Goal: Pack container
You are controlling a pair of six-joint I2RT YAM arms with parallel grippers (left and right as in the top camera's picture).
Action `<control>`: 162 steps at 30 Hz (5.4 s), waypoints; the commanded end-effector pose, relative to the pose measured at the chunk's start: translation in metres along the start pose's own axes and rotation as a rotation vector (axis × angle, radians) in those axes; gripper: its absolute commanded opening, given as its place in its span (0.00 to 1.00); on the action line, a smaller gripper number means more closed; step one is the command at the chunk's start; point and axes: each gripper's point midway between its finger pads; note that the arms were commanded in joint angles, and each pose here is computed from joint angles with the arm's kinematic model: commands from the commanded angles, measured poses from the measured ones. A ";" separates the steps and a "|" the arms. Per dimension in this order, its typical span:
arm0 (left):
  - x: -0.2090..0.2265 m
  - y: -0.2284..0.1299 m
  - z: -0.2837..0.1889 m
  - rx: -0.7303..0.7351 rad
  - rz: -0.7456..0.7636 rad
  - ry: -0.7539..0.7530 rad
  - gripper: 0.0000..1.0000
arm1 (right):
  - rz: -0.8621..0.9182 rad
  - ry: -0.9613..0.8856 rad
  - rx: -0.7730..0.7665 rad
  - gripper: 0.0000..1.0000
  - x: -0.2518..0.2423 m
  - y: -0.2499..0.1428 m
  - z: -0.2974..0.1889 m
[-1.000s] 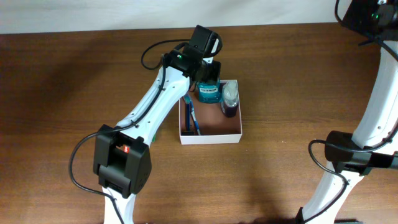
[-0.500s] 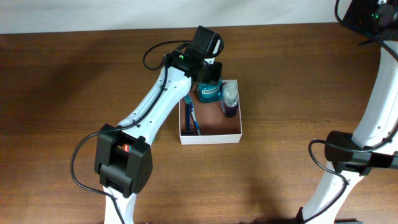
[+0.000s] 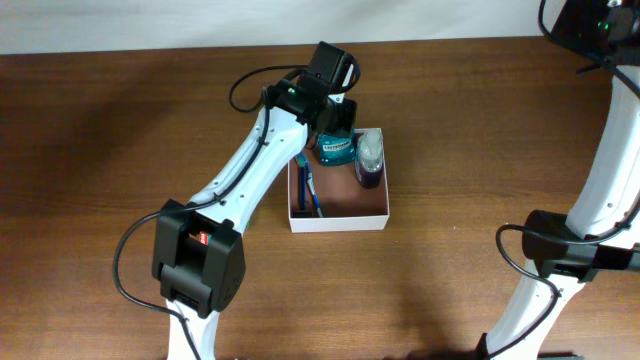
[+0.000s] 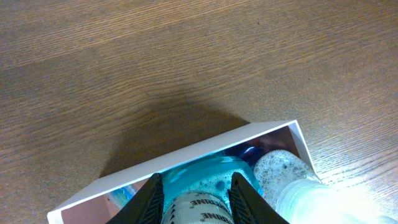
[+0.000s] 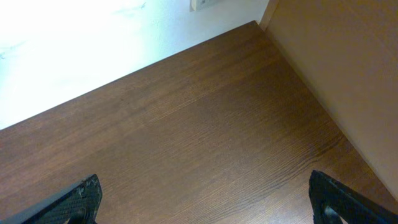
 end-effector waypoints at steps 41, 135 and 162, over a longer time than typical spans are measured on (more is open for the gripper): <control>-0.063 -0.037 -0.097 0.092 0.212 -0.151 0.14 | 0.006 -0.007 -0.016 0.98 -0.004 0.003 -0.005; -0.062 -0.102 -0.038 0.354 0.258 0.014 0.11 | 0.006 -0.007 -0.016 0.98 -0.004 0.003 -0.005; -0.015 -0.034 -0.065 0.092 0.053 0.150 0.01 | 0.006 -0.007 -0.016 0.98 -0.004 0.003 -0.005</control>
Point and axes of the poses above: each gripper's point midway between its finger pads, its own z axis out along the fingers, its own x axis along the line the jaws close on, y = z × x, and after that the axes turned 1 degree about z, right-handed
